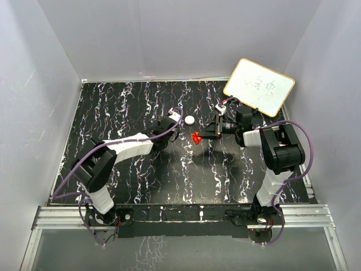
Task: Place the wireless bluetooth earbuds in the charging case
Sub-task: Adjust the earbud at the center of the board.
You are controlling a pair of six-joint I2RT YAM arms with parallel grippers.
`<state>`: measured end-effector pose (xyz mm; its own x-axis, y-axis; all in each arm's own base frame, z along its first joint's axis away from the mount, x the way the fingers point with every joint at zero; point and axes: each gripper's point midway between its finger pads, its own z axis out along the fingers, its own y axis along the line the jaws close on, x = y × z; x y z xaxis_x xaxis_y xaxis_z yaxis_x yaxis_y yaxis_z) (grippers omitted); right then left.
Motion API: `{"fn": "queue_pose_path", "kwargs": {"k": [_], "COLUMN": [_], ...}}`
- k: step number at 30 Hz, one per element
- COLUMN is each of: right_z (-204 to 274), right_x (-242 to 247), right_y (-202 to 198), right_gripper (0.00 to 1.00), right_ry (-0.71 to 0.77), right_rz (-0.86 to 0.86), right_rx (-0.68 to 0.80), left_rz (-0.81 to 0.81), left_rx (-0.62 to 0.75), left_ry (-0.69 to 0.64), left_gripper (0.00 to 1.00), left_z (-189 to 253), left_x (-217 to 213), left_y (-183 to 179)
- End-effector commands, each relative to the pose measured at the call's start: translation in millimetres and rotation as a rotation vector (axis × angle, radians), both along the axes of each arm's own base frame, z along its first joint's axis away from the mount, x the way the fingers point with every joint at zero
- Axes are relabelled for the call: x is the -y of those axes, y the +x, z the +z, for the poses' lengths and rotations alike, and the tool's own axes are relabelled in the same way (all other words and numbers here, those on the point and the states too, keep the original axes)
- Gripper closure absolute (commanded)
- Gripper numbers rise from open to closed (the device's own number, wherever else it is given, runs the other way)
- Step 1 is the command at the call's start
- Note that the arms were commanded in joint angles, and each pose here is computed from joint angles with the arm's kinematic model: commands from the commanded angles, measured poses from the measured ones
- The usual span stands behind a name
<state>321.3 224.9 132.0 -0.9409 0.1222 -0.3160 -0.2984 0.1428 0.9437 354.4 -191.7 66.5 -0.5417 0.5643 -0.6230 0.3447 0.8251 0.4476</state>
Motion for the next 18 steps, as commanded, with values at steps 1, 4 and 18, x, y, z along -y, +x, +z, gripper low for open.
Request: {"fn": "queue_pose_path", "kwargs": {"k": [1,4,18], "right_z": [21.2,21.4,21.4], "right_x": [2.9,3.2,4.8], "right_y": [2.6,2.3,2.5], "right_gripper": [1.00,1.00,1.00], "right_ry": [0.013,0.013,0.013], "right_rz": [-0.009,-0.009,-0.014], "right_rx": [0.106,0.106,0.107], "left_rz": [-0.020,-0.021,-0.044], "left_rx": [-0.084,-0.113,-0.216], "left_ry": [0.120,0.144,0.235], "left_gripper": [1.00,1.00,0.99], "left_z": [-2.9,-5.4,-11.9], "left_x": [-7.6,-7.9,-10.3], "left_y": [-5.8,-6.7,-13.1]}}
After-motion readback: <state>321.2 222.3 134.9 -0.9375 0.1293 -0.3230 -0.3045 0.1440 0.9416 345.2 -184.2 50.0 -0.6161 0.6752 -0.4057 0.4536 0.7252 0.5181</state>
